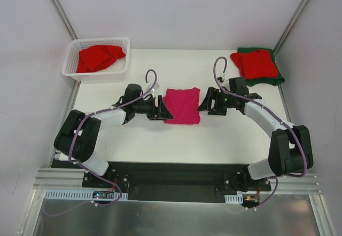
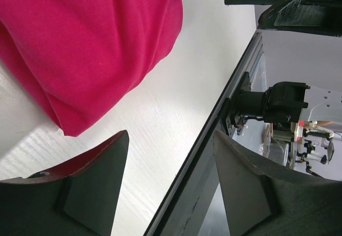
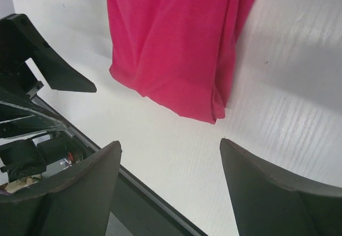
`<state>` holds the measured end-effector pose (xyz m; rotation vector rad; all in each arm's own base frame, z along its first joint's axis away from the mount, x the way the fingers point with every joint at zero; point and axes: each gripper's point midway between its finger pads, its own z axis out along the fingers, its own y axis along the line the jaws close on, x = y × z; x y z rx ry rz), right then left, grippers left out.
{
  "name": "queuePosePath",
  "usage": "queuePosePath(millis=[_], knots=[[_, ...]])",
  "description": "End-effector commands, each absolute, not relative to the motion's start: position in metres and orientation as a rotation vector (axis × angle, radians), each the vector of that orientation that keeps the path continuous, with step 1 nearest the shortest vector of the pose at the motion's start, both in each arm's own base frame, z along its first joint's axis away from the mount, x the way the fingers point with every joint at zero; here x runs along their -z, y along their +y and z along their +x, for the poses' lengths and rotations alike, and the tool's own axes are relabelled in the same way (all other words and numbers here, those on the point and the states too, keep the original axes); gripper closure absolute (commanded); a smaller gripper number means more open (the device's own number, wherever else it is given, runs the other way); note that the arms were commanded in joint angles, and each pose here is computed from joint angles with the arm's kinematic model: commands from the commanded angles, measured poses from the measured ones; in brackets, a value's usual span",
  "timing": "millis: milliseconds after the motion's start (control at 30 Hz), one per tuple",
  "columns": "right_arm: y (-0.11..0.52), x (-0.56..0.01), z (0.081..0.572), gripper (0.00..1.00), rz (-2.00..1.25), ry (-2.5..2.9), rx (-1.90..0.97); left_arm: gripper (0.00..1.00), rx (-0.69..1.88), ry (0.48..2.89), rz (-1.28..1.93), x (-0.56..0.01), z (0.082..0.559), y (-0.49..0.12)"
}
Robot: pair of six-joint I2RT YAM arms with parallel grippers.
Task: Fold and stack the t-shirts
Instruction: Put the neatly folded tshirt into the corner of the board with the right arm
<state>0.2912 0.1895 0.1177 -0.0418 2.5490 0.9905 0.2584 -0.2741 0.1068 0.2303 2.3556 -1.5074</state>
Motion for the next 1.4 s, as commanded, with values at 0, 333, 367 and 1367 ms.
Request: queuePosePath(millis=[0, 333, 367, 1367], knots=[[0.186, -0.122, 0.291, 0.23, -0.057, 2.519, -0.968, 0.37, 1.478, 2.301, 0.301, -0.117, 0.259, -0.277], [0.184, -0.115, 0.293, 0.19, -0.048, 2.527, -0.946, 0.36, 1.422, 2.332, 0.310, -0.112, 0.266, -0.275], [0.184, -0.113, 0.294, 0.17, -0.045, 2.528, -0.943, 0.36, 1.421, 2.331, 0.312, -0.112, 0.267, -0.275], [0.197, -0.063, 0.365, 0.08, 0.146, 2.311, -1.397, 0.54, 1.283, 2.375, 0.244, -0.103, 0.295, -0.262]])
